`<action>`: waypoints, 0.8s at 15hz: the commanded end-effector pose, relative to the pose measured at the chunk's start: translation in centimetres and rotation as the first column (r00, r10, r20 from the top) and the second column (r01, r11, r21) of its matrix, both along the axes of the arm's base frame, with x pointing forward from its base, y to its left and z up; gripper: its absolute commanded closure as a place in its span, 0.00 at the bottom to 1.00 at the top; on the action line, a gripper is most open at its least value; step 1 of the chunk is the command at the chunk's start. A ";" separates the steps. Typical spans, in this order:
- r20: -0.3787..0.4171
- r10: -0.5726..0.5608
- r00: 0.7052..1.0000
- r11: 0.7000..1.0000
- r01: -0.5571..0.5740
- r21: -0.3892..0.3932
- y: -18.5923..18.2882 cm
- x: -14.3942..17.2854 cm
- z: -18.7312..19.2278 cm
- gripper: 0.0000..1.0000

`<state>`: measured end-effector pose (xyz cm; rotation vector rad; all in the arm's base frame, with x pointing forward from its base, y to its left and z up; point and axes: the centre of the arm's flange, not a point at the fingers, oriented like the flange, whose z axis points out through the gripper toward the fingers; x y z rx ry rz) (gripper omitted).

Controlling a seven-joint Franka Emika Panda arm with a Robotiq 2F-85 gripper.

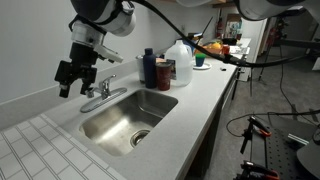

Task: Move the faucet to the center of the sink

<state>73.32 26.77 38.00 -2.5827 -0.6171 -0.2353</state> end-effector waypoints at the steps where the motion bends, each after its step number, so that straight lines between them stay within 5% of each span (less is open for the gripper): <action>1: -0.090 -0.029 0.996 0.999 0.032 0.028 -0.9 0.3 0.1 0.00; 12: -0.243 -0.027 0.970 0.996 0.006 -0.086 -3.5 -5.4 1.0 0.00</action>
